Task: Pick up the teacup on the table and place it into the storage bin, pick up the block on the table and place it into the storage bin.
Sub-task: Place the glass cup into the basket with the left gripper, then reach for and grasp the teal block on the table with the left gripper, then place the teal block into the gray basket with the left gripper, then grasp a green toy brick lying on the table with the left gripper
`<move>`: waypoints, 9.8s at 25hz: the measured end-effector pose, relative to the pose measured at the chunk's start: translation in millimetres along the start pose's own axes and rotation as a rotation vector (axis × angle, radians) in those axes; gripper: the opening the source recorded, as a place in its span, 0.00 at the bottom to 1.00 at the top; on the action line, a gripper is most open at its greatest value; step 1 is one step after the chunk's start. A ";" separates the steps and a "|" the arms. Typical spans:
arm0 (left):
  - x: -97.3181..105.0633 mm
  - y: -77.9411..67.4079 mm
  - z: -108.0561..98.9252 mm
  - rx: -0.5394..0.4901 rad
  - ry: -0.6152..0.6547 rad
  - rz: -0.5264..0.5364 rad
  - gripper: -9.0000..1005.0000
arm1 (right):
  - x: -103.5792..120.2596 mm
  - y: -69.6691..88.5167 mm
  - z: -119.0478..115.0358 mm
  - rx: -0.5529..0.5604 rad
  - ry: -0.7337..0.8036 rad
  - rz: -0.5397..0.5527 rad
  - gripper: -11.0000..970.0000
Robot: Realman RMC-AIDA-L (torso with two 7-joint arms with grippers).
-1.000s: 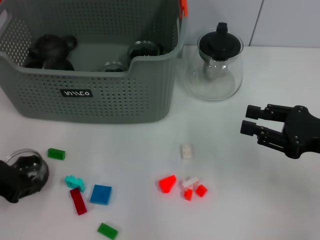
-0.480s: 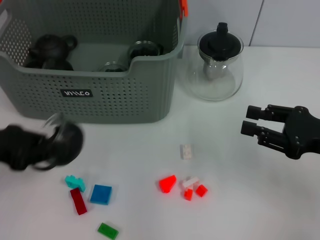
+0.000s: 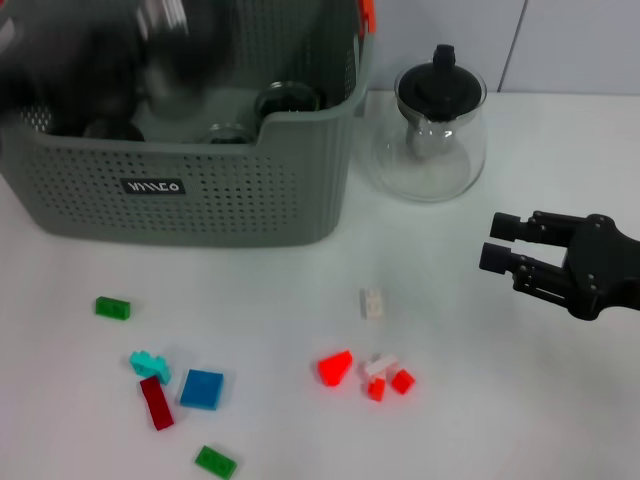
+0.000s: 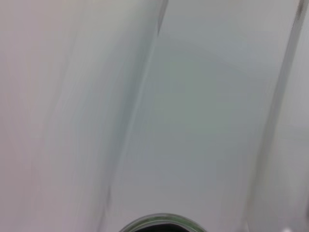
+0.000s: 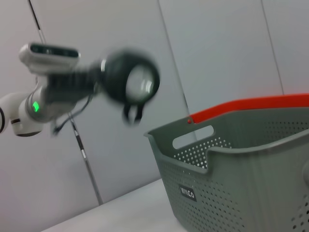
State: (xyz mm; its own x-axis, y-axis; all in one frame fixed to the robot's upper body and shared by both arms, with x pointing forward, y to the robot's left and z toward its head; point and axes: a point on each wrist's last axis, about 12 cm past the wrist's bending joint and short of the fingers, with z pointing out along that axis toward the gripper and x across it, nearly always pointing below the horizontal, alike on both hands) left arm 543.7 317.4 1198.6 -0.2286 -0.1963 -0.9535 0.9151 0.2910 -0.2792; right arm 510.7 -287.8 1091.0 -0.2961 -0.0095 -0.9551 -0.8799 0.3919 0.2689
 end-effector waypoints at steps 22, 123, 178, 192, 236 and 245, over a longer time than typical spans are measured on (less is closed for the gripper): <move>-9.1 113.5 133.5 -0.686 0.834 -0.038 0.08 | -0.3 -1.9 2.2 0.004 0.001 0.002 0.50; 268.0 -101.6 -56.8 -0.766 0.168 0.226 0.75 | 1.6 -4.4 9.8 0.015 0.000 0.029 0.50; 29.4 20.9 -40.8 -0.219 -0.197 -0.032 0.41 | 5.0 -2.2 10.4 0.010 -0.005 0.048 0.50; -25.3 106.0 47.3 -0.671 0.499 -0.175 0.41 | 5.9 -1.9 15.3 0.000 -0.002 0.050 0.49; 227.1 -66.2 -74.2 -0.779 0.098 0.256 0.67 | 2.1 -6.3 26.4 -0.012 -0.001 0.064 0.49; 243.8 -57.7 -63.7 -0.856 0.160 0.205 0.66 | 3.4 -6.1 24.6 -0.008 0.000 0.067 0.49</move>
State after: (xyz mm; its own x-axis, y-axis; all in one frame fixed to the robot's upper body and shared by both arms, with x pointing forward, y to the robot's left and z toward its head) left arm 414.0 312.4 975.0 -0.1895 0.0507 -0.9806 0.3959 0.9178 -0.0290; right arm 524.3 -267.6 1083.0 -0.3543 0.0163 -0.9350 -0.8609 0.3846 0.3329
